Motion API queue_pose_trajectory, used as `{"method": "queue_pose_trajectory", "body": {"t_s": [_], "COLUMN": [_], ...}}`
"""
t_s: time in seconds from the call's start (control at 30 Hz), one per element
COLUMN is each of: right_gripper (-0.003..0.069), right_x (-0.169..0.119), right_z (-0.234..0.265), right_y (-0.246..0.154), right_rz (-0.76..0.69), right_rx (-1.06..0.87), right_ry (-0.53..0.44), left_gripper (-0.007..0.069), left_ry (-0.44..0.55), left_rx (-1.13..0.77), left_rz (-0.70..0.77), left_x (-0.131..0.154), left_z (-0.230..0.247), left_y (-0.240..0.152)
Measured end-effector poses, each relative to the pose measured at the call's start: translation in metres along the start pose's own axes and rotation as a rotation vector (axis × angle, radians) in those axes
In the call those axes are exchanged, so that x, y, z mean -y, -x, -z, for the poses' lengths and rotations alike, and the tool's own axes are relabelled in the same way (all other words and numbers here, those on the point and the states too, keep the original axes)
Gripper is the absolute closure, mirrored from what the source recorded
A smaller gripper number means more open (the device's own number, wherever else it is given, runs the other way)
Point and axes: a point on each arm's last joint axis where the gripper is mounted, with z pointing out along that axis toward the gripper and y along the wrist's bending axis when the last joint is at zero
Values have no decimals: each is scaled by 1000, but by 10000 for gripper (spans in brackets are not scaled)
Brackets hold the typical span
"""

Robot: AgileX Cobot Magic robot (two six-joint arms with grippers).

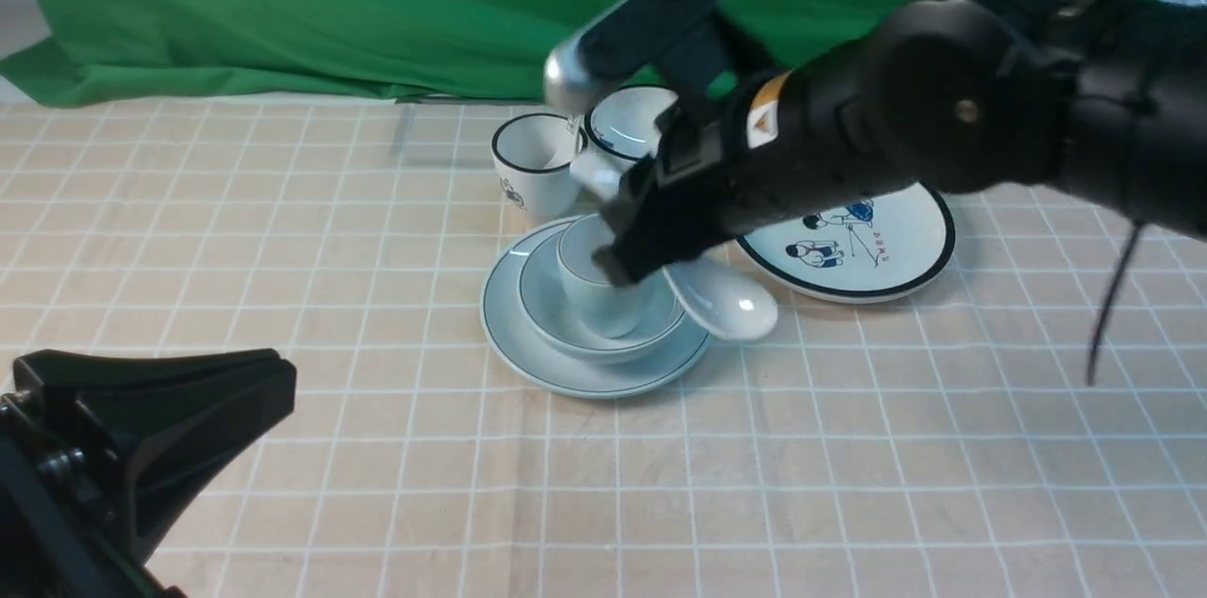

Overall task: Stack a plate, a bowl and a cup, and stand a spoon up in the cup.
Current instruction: Use the right arm to put the blue soup spoon into the blue teacup in the middle

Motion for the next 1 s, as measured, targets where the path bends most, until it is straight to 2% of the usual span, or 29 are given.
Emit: {"method": "queue_pose_trajectory", "body": {"t_s": [0.03,0.07,0.13,0.23,0.57,0.83,0.93,1.0], "right_gripper": [495,495,495,495,495,495,473,403], "right_x": [6,6,9,10,17,25,25,24], "right_z": [2,1,-11,-32,-102,-128,-133,-136], "right_y": [-3,-2,-15,-28,-41,-56,-61,-65], "right_rz": [-71,-77,-142,-171,-158,-188,-189,-190], "right_rx": [154,173,406,555,574,518,496,473], "right_ry": [-40,-44,-88,-114,-120,-129,-127,-125], "left_gripper": [624,624,624,624,624,624,624,624], "left_ry": [0,0,0,0,0,0,0,0], "left_rx": [0,0,0,0,0,0,0,0], "left_rz": [0,0,-1,-1,-1,-1,-1,-1], "left_x": [0,0,0,0,0,0,0,0], "left_z": [0,0,0,0,0,0,0,0], "left_y": [0,0,0,0,0,0,0,0]}}
